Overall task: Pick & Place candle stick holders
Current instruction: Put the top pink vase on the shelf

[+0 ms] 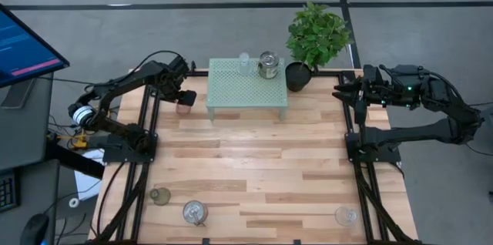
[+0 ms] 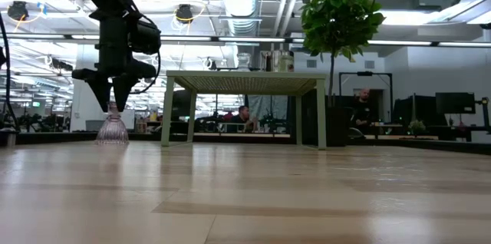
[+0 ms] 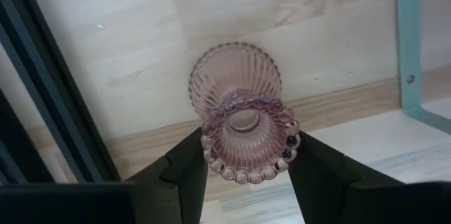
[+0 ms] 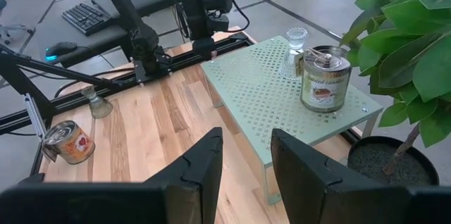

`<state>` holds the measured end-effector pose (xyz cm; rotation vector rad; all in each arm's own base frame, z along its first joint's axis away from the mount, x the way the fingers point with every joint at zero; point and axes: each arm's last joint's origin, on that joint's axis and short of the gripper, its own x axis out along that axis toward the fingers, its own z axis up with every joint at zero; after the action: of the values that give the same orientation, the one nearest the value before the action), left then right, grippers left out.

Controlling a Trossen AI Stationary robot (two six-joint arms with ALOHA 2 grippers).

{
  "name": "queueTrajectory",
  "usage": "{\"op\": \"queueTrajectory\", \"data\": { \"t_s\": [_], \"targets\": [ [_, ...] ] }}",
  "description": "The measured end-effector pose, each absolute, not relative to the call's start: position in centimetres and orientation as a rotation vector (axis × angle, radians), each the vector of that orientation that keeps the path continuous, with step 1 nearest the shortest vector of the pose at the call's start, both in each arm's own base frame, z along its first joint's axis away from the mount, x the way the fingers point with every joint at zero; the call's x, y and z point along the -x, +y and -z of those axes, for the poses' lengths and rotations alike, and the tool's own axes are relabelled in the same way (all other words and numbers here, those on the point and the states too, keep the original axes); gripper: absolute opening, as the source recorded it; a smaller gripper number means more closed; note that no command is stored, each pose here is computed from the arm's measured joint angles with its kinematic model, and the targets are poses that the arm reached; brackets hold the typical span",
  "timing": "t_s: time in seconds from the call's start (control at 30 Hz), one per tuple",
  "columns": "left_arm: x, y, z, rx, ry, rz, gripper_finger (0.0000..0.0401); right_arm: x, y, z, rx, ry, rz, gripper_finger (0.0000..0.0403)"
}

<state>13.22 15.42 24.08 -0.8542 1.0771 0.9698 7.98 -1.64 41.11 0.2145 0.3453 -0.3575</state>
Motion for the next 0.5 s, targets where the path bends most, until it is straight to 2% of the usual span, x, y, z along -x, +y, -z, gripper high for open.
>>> {"op": "queueTrajectory", "data": {
  "t_s": [0.5],
  "targets": [
    [-11.9, 13.6, -30.9, 0.871, 0.944, -1.018, 0.0165, -7.9, -1.6, -41.0, -0.213, 0.356, 0.358, 0.0114]
  ]
}}
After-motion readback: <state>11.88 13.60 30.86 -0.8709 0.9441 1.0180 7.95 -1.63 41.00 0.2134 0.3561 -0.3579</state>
